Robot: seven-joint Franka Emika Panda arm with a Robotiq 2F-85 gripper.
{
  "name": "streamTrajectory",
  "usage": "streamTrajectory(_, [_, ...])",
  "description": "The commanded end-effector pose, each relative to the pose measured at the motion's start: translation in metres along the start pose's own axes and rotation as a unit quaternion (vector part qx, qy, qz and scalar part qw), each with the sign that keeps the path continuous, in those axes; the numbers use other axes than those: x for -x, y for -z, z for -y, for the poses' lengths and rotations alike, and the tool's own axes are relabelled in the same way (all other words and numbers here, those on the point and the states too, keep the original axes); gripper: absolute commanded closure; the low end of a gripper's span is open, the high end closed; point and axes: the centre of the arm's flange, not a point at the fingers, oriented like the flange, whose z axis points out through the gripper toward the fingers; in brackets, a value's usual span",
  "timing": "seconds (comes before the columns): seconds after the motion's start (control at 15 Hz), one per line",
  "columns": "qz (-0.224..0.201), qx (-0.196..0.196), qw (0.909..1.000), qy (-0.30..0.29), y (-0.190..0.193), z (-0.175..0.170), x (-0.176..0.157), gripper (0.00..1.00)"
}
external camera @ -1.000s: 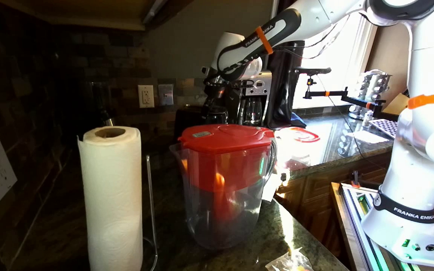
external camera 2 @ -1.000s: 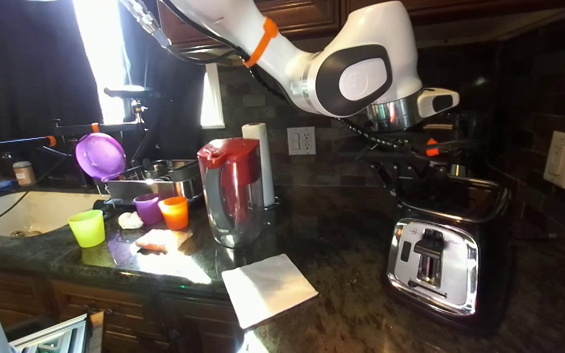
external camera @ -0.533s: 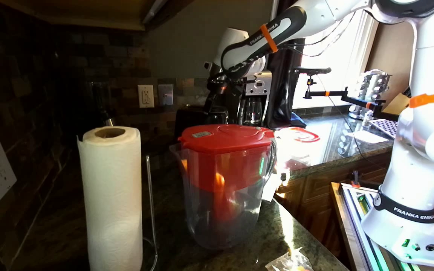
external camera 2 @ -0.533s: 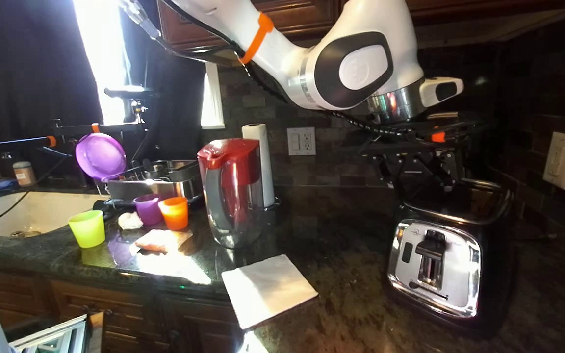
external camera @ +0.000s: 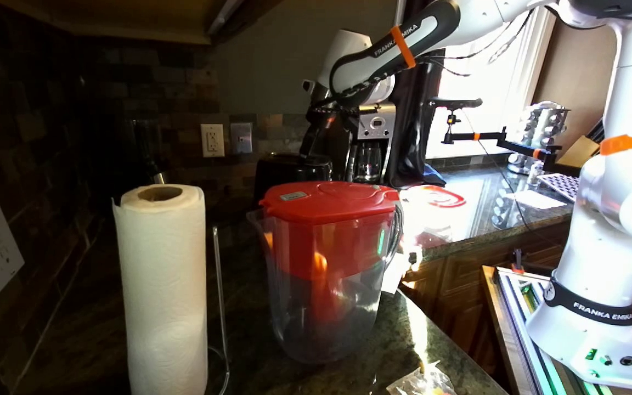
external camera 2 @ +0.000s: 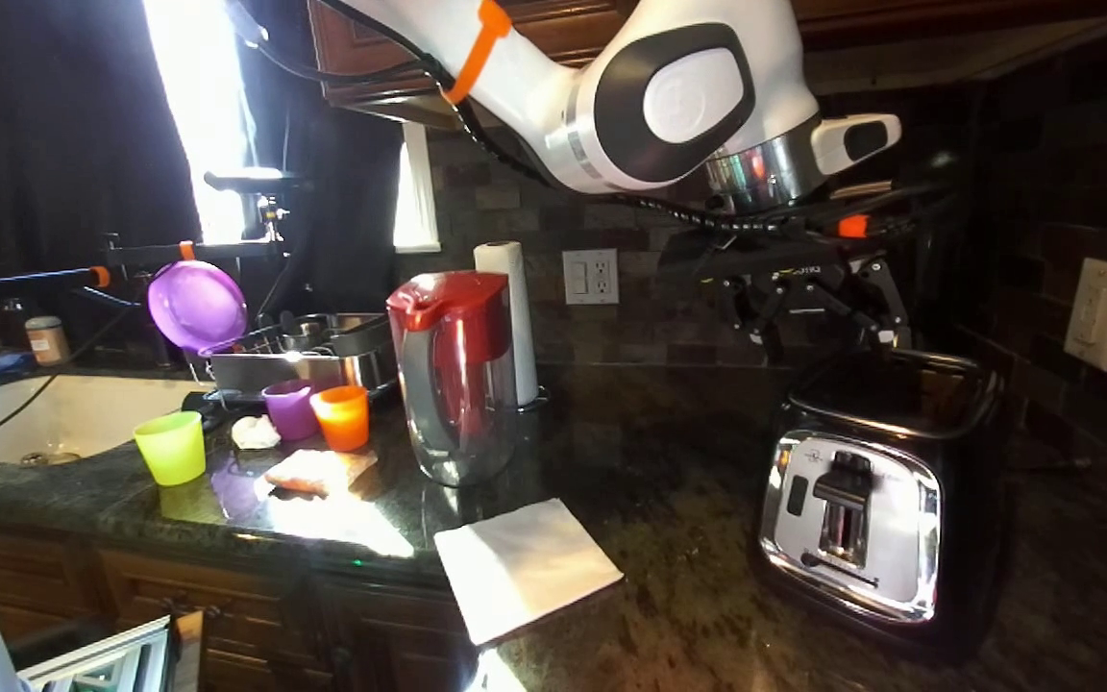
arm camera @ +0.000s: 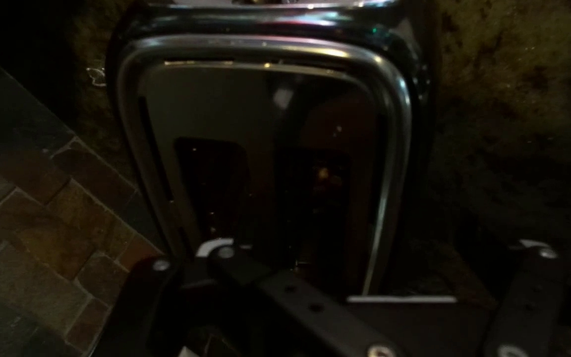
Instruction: Turn the toaster over in its upright position
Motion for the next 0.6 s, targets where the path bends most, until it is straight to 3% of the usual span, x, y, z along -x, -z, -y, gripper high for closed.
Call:
streamTrajectory(0.0, [-0.011,0.006,0.9999,0.004,0.020,0.006,0.019,0.00])
streamTrajectory(0.53, [-0.023,0.009,0.9997,-0.002,0.065,0.001,0.029,0.00])
